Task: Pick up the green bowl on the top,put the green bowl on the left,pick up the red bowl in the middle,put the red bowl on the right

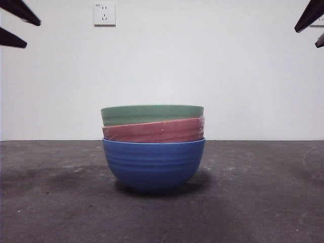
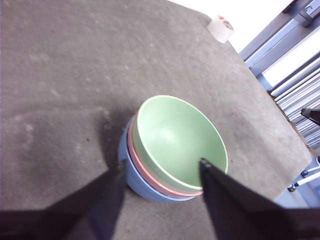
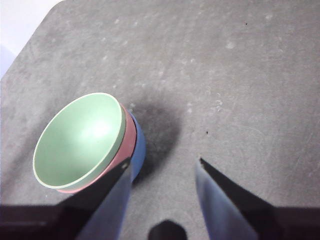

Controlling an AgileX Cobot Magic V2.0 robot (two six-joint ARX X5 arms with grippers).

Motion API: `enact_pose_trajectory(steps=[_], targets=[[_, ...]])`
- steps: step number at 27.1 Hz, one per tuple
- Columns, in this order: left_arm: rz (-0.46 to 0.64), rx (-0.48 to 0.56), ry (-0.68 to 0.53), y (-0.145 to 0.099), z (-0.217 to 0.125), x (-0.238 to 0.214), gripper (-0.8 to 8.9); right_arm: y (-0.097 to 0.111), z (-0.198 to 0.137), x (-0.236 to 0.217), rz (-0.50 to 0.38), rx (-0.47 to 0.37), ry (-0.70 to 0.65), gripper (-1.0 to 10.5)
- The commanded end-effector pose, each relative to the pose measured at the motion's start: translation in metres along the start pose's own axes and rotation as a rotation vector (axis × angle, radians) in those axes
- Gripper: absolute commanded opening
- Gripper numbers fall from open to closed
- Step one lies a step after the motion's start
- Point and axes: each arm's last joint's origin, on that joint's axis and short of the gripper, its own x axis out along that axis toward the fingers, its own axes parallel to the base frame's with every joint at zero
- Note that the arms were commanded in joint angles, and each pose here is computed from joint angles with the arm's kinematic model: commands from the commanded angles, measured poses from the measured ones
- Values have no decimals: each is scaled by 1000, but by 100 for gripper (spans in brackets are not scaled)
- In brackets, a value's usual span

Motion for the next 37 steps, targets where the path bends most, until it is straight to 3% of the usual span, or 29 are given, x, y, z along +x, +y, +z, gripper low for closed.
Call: enact_pose_trajectory(steps=[1, 5, 17, 24, 29, 30, 33, 37], targets=[[-5, -1, 14, -7, 5, 6, 404, 1, 1, 0, 9, -17, -3, 235], [30, 54, 77, -21, 18, 19, 403, 4, 0, 1, 21, -25, 5, 234], [298, 296, 403, -63, 49, 88, 399, 4, 0, 1, 23, -26, 8, 225], [354, 297, 592, -46, 27, 153, 399, 4, -1, 1, 20, -25, 14, 221], [354, 299, 611, -41, 21, 169, 399, 4, -1, 1, 19, -23, 17, 221], [351, 301, 603, -41, 22, 169, 388, 4, -1, 1, 19, -22, 19, 221], [349, 306, 602, -41, 22, 169, 215, 4, -2, 1, 18, -22, 21, 221], [350, 326, 611, -40, 21, 171, 214, 4, -2, 1, 18, -21, 21, 221]])
